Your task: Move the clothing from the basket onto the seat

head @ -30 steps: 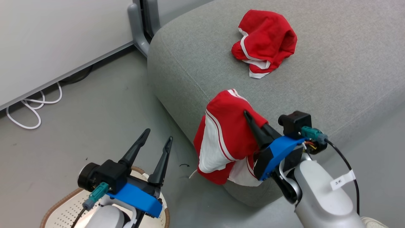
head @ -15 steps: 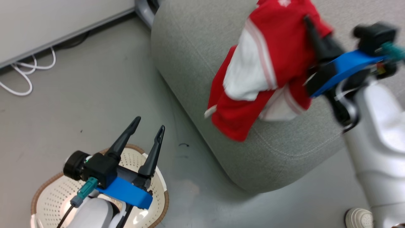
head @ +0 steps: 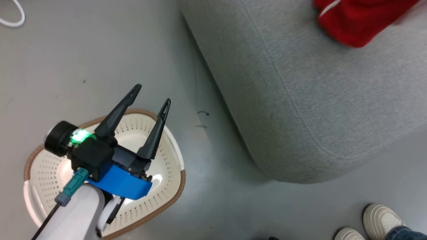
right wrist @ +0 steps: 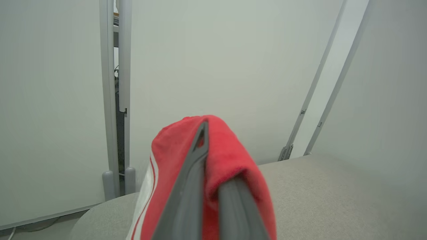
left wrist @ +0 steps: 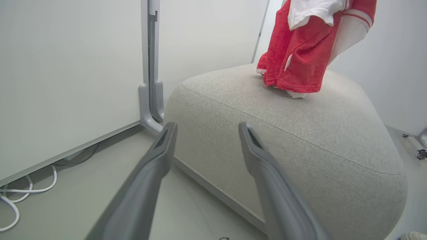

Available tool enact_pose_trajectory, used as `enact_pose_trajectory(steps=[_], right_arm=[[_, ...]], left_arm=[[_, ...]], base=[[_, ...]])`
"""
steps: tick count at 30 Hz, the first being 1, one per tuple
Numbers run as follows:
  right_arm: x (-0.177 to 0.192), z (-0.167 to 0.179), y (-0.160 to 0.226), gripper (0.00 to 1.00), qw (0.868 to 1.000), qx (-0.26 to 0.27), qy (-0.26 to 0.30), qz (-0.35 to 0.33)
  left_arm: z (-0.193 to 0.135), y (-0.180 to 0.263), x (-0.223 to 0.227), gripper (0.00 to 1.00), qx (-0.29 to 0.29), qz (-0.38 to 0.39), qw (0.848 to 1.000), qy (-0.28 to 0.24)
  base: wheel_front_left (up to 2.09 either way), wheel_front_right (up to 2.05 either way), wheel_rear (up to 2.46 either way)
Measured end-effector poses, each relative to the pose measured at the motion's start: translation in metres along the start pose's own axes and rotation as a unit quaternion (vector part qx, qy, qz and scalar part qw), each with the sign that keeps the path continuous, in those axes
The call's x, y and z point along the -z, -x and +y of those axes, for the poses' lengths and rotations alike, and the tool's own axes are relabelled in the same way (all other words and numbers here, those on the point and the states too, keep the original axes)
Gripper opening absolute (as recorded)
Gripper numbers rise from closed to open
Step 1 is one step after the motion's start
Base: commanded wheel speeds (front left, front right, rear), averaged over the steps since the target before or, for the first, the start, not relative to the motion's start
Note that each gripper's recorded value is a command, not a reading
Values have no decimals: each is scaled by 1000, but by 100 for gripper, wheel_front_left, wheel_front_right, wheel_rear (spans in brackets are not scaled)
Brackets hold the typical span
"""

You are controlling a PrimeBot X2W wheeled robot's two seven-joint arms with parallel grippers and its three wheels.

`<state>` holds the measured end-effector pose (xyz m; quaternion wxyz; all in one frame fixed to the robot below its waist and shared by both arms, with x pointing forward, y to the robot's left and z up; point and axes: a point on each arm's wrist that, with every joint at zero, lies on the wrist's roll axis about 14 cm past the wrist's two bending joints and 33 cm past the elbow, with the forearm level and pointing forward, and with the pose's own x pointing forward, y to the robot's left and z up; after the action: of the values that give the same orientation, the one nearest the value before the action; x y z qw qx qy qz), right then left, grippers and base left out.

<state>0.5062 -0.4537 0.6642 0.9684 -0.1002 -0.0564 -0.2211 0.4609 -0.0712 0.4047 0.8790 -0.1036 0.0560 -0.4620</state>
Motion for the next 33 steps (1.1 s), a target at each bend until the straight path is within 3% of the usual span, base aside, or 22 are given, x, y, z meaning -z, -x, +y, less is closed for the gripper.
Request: enact_pose_trajectory(steps=[3,6,14,20,21,22,23,24,33], right_arm=[[1,-1,-17,0,1000,7,8,-6],[24,1,-26,0,1000,12,22,15],[137,2,-12,0,991,36,11,126],[195,9,8,0,982,47,-7,181],[204,10,13,9,980,48,-8,192],[212,11,16,50,978,49,-8,202],[218,11,20,69,976,51,-11,211],[222,12,22,100,975,53,-13,215],[229,17,31,100,973,48,-14,224]], left_arm=[[13,2,4,100,-11,-3,1000,0],[23,4,13,100,-18,1,1000,3],[38,6,29,100,-29,4,1000,12],[45,10,34,100,-37,9,999,12],[46,11,35,100,-38,10,999,11],[47,12,35,100,-39,11,999,10],[48,12,35,100,-41,11,999,10],[49,13,35,100,-42,12,999,9],[46,16,23,100,-48,1,999,5]], base=[[0,0,0],[0,0,0],[0,0,0],[0,0,0],[0,0,0],[0,0,0],[0,0,0],[0,0,0],[0,0,0]])
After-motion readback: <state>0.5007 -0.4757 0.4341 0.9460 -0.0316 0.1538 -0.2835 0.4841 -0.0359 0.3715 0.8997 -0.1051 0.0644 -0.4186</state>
